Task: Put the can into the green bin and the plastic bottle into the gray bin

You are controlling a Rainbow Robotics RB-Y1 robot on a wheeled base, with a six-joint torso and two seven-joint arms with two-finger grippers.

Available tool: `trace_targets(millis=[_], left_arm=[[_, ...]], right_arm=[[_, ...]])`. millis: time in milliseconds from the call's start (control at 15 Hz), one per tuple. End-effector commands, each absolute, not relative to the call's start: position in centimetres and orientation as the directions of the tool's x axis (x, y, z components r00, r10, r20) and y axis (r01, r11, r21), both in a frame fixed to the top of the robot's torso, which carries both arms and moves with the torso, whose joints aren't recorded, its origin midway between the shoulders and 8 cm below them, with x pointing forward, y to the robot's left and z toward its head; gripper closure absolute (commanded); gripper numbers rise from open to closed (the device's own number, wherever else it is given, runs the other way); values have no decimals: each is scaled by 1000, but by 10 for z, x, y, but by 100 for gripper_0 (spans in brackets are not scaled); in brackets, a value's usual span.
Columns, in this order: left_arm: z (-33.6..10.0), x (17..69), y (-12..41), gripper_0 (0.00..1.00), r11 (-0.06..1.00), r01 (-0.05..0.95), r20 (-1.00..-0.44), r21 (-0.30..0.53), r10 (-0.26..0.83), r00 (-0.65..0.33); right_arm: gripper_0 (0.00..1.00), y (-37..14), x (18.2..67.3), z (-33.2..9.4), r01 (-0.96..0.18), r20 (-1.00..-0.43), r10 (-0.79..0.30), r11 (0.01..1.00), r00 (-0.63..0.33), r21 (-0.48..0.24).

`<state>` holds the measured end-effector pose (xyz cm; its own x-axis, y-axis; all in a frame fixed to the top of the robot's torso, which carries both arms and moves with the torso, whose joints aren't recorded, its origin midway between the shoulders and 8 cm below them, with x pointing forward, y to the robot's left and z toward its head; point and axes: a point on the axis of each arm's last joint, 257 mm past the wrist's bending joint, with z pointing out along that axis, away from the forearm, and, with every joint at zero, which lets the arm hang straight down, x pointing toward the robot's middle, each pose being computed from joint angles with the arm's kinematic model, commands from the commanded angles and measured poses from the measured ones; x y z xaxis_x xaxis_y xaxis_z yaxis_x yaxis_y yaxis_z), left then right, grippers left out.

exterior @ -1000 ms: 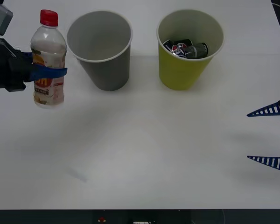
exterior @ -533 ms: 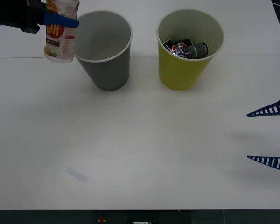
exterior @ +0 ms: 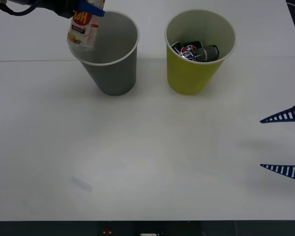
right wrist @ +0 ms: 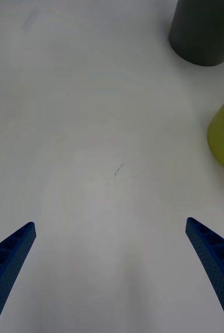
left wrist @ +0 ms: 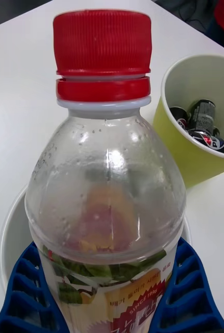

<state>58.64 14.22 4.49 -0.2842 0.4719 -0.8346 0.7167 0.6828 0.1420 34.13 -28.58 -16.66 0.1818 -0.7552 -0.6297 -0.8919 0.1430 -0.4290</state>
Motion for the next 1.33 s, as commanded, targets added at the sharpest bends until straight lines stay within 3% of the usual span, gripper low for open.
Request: trace_targets(millis=[67, 333, 400, 467, 533, 867, 1067, 1333], left_arm=[[41, 601, 133, 100, 684, 715, -824, 147, 485, -294], [41, 606, 132, 99, 680, 715, -821, 161, 495, -286], [41, 606, 132, 53, 677, 716, -819, 169, 501, -280], [41, 606, 132, 13, 674, 718, -818, 174, 505, -275], [40, 605, 131, 0, 669, 721, -816, 180, 511, -270], [45, 593, 119, 0, 622, 768, -830, 155, 504, -240], [45, 574, 125, 0, 593, 800, -869, 90, 439, -228], [39, 541, 147, 0, 539, 831, -889, 139, 437, -135]], right_arm=[[0, -286, 341, -167, -892, -630, -755, 143, 182, -429], [0, -286, 341, -167, -892, -630, -755, 143, 182, -429], [0, -286, 341, -167, -892, -630, -755, 143, 182, -429], [0, -286, 341, -167, -892, -630, -755, 143, 182, -429], [0, -286, 341, -167, -892, -630, -755, 143, 182, -429], [0, -286, 341, -167, -892, -630, -755, 143, 182, -429], [0, -286, 341, -167, -892, -630, -755, 143, 182, -429], [0, -286, 341, -167, -892, -630, -755, 143, 182, -429]])
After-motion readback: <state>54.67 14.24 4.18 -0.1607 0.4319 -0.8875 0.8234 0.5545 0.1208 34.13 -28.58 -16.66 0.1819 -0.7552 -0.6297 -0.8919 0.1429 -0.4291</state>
